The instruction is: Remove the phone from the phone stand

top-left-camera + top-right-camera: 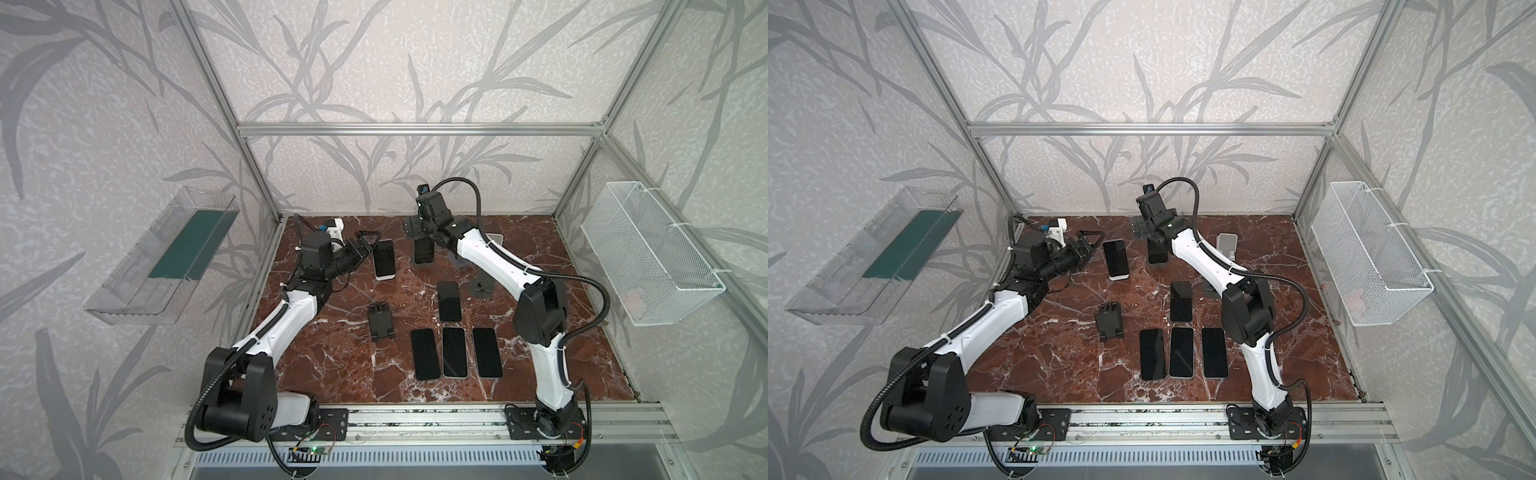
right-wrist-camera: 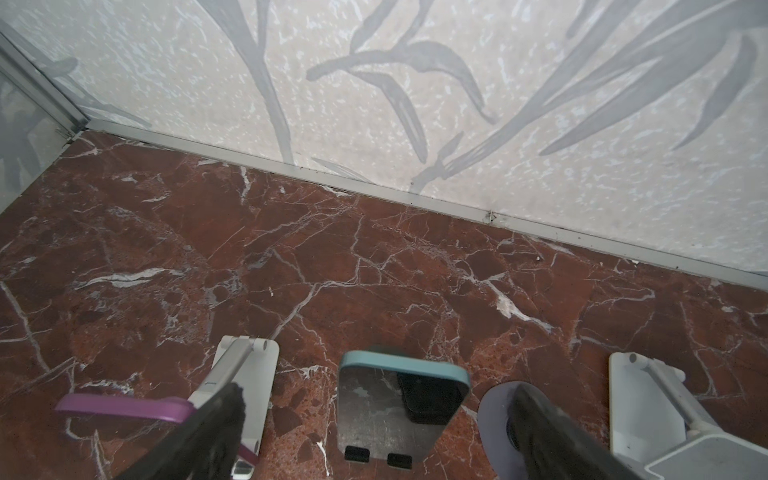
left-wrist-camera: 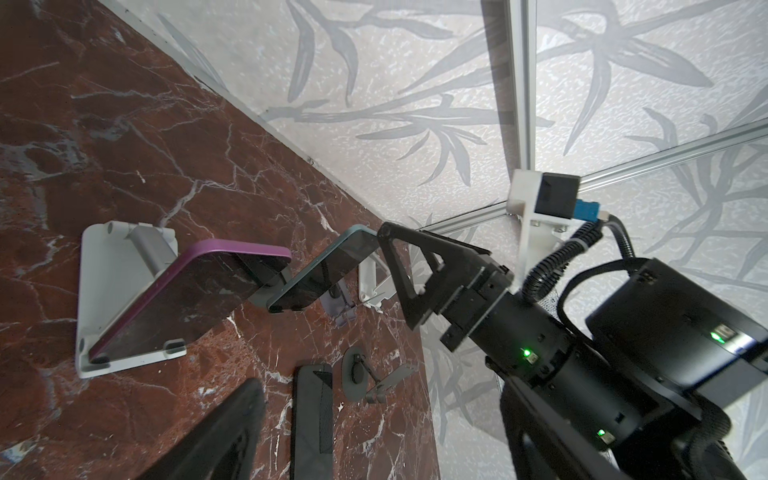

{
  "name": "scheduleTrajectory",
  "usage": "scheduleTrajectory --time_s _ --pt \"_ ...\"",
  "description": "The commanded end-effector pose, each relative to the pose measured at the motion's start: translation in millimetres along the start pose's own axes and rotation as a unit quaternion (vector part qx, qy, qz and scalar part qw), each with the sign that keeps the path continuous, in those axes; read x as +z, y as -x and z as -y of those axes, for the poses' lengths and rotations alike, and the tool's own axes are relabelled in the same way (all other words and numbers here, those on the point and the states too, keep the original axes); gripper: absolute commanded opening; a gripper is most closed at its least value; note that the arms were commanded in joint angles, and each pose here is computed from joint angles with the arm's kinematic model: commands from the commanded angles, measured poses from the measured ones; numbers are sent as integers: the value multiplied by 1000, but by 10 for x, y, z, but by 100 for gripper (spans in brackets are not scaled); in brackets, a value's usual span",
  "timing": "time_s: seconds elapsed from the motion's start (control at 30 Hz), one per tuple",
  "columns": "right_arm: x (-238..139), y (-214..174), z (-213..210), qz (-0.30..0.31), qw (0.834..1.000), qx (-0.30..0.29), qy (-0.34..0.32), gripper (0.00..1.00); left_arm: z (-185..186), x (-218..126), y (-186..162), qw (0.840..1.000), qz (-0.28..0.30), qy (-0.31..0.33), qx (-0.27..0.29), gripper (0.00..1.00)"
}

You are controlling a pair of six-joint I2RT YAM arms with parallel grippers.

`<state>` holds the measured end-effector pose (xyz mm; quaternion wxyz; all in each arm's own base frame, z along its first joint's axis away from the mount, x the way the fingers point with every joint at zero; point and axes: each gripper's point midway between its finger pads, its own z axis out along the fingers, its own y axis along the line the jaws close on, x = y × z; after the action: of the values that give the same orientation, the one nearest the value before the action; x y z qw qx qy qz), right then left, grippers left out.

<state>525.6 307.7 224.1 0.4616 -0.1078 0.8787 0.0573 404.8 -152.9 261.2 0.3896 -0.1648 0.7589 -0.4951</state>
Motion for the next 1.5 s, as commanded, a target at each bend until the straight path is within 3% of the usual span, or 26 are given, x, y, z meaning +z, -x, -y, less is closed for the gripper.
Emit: scheduleTrajectory --time_s 0.0,0.23,0.73,0.93,1.47 --pt "40 20 35 -8 1000 11 -11 99 154 -41 0 1000 1 -28 6 89" --pt "132 3 90 -22 999 23 -36 99 102 -27 -9 1000 2 -22 0 89" --pt "251 -1 132 -19 998 65 -16 99 27 69 -37 998 -3 -38 -40 89" --pt "346 24 65 -18 998 49 26 99 -11 97 -35 998 -6 -38 -44 89" --pt "503 -28 230 -37 998 35 -22 99 -67 110 -33 999 -9 -24 -44 90"
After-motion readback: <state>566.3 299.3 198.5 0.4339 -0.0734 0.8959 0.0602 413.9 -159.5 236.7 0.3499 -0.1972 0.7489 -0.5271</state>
